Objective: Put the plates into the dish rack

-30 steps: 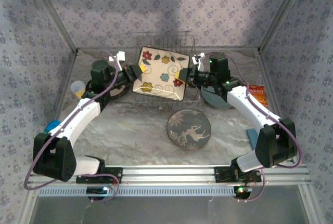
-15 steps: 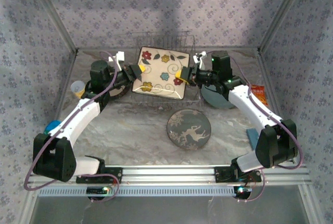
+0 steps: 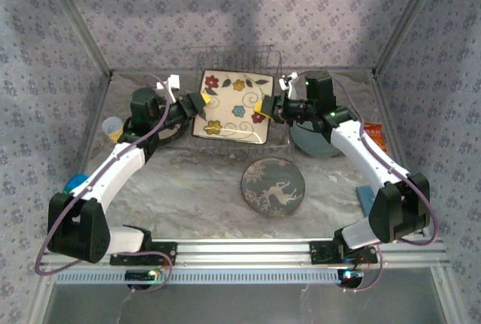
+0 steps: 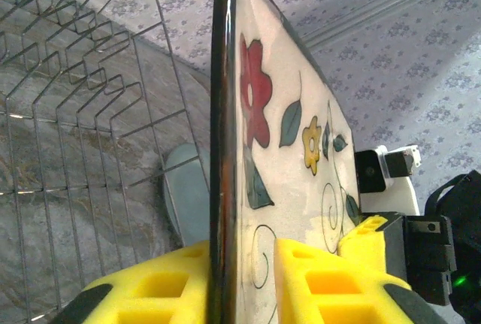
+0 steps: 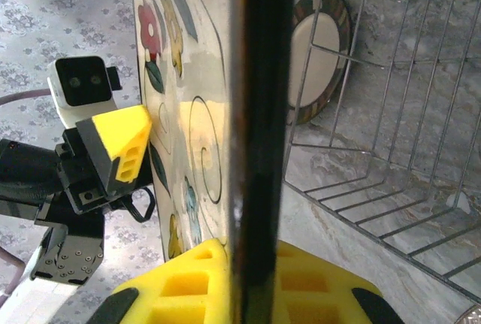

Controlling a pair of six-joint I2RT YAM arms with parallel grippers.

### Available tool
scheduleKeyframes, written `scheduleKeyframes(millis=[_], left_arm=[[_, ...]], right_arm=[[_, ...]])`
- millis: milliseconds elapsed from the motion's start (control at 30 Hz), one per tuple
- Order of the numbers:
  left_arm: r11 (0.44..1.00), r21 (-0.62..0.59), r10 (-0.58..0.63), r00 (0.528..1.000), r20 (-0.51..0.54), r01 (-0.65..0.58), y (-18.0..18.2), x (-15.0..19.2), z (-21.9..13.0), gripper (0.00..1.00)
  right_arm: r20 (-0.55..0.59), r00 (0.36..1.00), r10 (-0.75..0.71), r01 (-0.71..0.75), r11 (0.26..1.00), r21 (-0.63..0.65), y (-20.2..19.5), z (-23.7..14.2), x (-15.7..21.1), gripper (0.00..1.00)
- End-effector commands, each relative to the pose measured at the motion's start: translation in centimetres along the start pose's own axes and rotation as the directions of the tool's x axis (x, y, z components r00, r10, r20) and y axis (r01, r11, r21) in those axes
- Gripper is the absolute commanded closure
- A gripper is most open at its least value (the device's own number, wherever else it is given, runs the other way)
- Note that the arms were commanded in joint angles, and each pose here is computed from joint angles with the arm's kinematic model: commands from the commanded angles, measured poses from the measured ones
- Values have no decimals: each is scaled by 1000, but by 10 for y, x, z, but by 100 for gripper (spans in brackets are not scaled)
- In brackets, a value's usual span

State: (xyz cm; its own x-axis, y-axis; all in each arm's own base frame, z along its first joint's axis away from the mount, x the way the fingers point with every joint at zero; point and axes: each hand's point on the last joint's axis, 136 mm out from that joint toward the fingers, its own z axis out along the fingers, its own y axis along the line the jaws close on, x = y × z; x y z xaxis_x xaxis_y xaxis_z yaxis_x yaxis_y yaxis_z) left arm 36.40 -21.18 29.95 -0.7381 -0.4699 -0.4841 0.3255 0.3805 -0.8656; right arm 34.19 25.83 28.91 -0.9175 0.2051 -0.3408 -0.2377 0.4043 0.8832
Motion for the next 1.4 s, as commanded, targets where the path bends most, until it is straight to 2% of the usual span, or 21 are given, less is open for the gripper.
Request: scheduleKeyframes(millis=[0, 267, 500, 800, 1067, 1367], left_arm=[[991, 90, 91, 995, 45, -95, -34, -8, -7, 65], [992, 67, 105, 994, 37, -107, -29, -7, -8, 40], [990, 31, 138, 990, 19, -138, -27, -7, -7, 1], [970, -52, 235, 971, -36, -237, -28, -10, -10, 1], [923, -189, 318, 940, -120, -336, -16, -9, -21, 1], [872, -270, 368, 910, -191, -409, -5, -8, -31, 1]], right_arm=[[64, 992, -107, 110, 993, -36, 25, -10, -21, 100], [82, 991, -109, 110, 994, -6, 25, -19, -30, 100], [105, 988, -110, 107, 993, 39, 27, -37, -48, 100], [106, 985, -138, 119, 978, 169, 25, -62, -78, 100], [120, 982, -146, 94, 928, 360, 2, -71, -124, 100], [158, 972, -176, 70, 852, 519, -10, -78, -162, 100]])
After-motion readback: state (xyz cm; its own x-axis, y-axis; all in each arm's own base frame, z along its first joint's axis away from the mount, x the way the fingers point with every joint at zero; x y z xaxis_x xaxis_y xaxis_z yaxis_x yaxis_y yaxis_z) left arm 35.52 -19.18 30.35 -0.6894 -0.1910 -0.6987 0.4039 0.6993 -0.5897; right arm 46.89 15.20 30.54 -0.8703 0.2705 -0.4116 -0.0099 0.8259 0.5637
